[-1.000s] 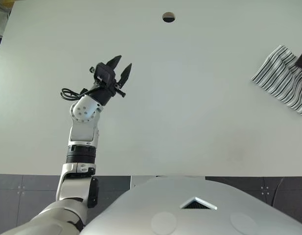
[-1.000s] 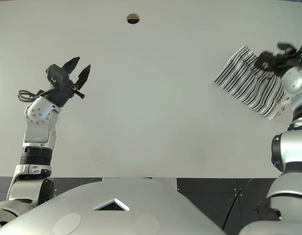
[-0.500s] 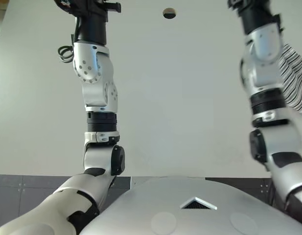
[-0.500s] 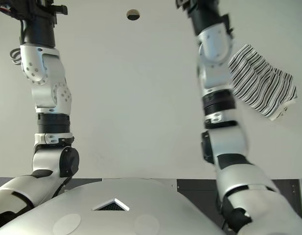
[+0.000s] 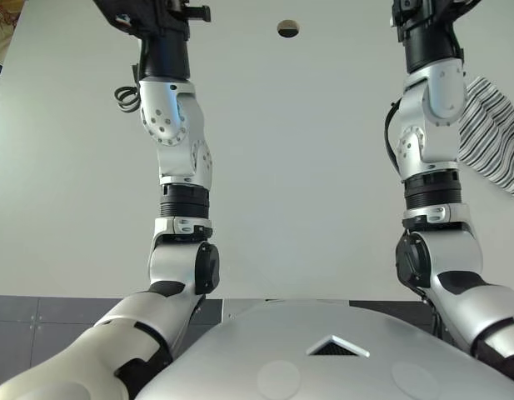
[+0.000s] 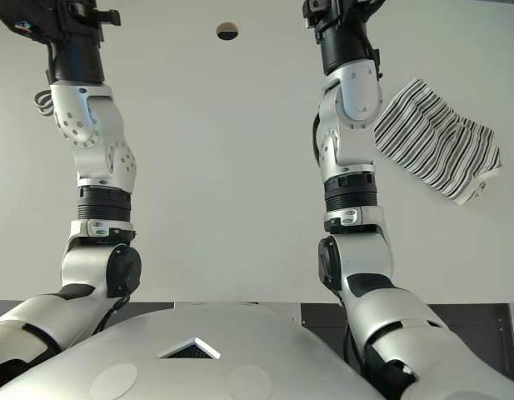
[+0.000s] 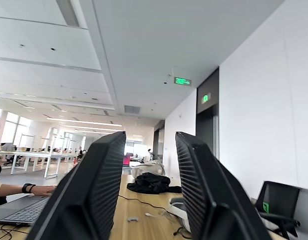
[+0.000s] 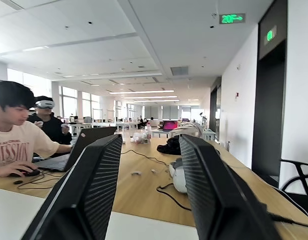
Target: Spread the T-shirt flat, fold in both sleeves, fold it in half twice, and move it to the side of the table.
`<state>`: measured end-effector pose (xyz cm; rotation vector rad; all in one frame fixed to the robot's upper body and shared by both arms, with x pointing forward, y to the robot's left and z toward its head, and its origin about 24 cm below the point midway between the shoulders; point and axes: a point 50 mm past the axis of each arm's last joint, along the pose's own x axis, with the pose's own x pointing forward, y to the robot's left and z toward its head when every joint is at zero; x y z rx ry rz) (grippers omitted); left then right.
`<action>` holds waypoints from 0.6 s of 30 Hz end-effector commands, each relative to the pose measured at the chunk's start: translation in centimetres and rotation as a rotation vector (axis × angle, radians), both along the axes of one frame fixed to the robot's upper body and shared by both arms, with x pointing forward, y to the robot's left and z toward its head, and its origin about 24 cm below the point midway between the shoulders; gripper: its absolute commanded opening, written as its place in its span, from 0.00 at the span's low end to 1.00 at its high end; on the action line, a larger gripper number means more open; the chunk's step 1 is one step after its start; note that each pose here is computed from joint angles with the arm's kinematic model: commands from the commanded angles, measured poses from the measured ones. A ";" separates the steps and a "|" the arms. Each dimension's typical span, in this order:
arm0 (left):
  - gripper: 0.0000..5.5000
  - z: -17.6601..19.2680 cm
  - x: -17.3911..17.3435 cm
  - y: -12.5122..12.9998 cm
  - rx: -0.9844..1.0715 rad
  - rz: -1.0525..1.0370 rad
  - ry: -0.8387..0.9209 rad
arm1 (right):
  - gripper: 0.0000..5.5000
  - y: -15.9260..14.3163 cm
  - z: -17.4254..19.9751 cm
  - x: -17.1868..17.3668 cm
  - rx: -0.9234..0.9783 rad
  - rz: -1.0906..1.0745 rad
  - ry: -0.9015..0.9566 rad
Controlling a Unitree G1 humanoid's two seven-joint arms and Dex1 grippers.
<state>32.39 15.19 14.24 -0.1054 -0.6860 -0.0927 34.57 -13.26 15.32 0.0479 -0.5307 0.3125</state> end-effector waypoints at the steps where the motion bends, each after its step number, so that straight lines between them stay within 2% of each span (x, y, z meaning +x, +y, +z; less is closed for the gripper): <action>1: 0.33 0.0 0.1 -0.1 0.017 0.004 -0.009 | 0.39 0.7 2.3 -0.7 0.031 0.076 -0.129; 10: 0.33 0.8 0.2 -0.8 0.074 0.009 -0.063 | 0.39 1.5 1.1 -1.8 -0.107 0.156 -0.175; 18: 0.33 0.8 -0.1 -0.8 0.094 0.010 -0.080 | 0.39 1.3 0.6 -1.8 -0.130 0.155 -0.161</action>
